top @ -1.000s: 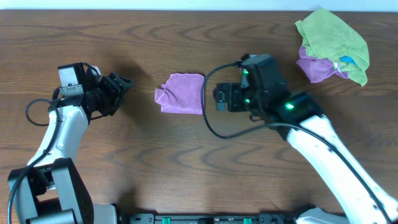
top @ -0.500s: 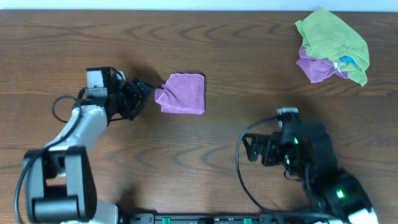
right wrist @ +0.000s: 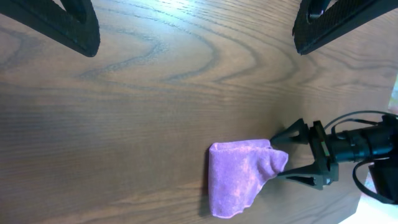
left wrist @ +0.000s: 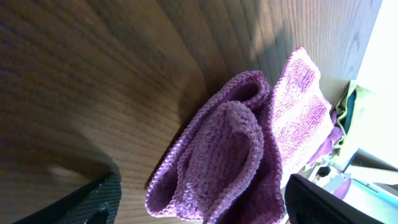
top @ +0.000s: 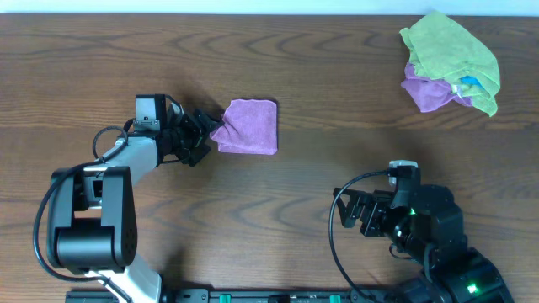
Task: Fold the cloth
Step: 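Grasp the folded pink cloth's left side with the left gripper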
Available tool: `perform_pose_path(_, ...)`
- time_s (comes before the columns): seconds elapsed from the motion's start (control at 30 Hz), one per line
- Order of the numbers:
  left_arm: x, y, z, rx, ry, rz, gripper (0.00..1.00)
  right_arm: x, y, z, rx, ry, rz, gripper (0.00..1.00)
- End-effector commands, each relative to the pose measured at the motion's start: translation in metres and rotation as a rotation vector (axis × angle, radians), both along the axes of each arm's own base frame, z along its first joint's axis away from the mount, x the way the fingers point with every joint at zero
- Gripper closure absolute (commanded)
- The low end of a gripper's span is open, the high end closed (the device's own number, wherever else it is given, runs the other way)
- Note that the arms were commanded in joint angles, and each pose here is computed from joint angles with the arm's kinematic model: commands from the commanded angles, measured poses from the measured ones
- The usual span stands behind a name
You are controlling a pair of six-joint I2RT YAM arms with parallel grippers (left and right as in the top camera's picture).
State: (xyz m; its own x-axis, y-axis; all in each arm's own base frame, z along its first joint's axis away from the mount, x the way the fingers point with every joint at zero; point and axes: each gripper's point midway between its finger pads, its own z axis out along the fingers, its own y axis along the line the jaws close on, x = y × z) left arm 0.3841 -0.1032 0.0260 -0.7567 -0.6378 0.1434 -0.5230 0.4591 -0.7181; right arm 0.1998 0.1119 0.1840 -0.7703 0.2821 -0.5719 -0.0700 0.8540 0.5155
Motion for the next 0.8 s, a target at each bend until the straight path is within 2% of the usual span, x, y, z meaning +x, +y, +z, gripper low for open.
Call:
perform_pose_path(0.0,-0.005,-0.006,-0.008,-0.014,0.036,-0.001,0.12,0.0,-0.002,-0.001,0.013,0.009,-0.02,0.01)
perform_pose_path(0.57,-0.007,-0.026,-0.025,0.052,0.049,-0.018,0.11,0.0,-0.002,-0.001,0.013,0.009,-0.02,0.01)
perform_pose_path(0.67,-0.009,-0.032,-0.039,0.043,0.078,-0.022,0.16,0.0,-0.002,-0.001,0.013,0.009,-0.02,0.01)
perform_pose_path(0.73,-0.008,-0.039,-0.046,0.026,0.075,-0.037,0.21,0.0,-0.002,-0.001,0.013,0.009,-0.02,0.01)
perform_pose_path(0.77,-0.007,-0.043,-0.048,0.014,0.069,-0.047,0.27,0.0,-0.002,-0.001,0.013,0.009,-0.02,0.01)
